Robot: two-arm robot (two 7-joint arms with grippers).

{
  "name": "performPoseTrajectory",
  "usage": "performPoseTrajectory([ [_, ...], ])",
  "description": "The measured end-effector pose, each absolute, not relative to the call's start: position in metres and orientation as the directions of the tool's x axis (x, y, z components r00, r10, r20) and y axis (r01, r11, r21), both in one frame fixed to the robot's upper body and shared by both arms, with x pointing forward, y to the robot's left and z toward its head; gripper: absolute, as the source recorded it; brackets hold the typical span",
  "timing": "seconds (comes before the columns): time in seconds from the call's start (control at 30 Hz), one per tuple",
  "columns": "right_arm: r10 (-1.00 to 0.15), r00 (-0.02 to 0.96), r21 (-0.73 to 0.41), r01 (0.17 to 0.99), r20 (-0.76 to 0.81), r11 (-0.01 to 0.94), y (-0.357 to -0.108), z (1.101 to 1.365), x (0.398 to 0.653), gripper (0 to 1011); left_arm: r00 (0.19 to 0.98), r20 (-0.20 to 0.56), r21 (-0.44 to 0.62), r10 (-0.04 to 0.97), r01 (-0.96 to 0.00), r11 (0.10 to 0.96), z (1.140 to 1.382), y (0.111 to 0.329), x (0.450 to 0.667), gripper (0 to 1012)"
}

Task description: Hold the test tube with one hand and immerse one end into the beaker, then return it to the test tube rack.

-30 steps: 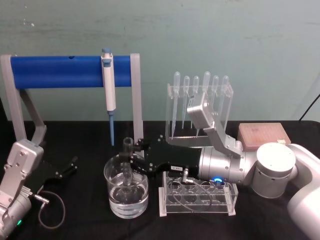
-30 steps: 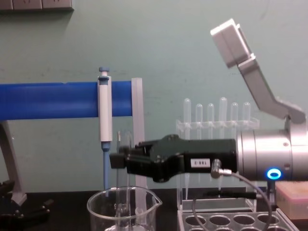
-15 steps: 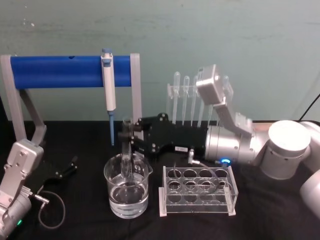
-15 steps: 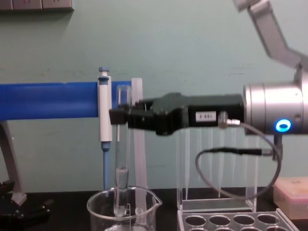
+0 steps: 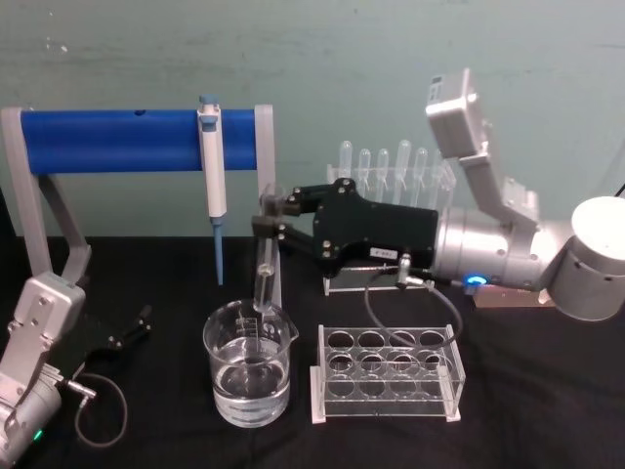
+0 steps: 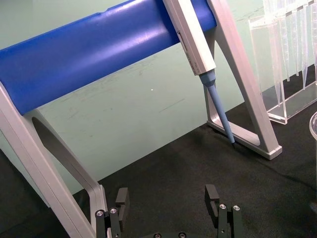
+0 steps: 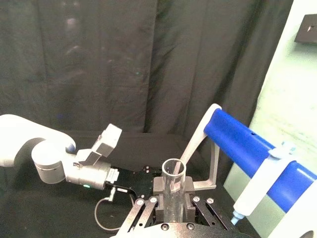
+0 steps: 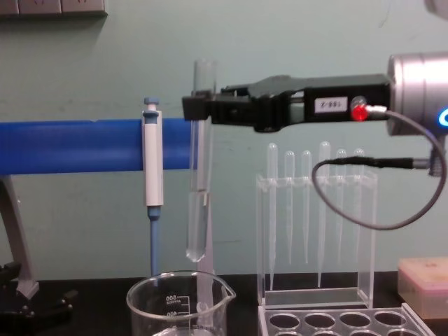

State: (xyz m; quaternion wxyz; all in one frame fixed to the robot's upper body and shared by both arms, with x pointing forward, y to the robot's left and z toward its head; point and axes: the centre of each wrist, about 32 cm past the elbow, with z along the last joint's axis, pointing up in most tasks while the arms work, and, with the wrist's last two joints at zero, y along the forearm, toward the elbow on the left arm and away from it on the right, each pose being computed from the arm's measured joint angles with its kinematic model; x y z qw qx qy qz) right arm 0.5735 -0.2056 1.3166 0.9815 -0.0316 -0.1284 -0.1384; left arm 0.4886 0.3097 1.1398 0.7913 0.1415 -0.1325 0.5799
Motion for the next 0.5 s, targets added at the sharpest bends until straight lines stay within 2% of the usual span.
performPoseTrajectory([
  [0.2,-0.280,0.921,-0.025,0.298,0.271,0.954,-0.217,1.322,0.564,224,0.292,0.374,0.070,0.880,-0.955,0.287,1.140,0.310,0.489,1000],
  [0.5,-0.337,0.904,-0.036,0.358,0.264,0.933,-0.249,1.310,0.539,224,0.292,0.374,0.070,0.880,-0.955,0.287,1.140,0.310,0.489,1000],
])
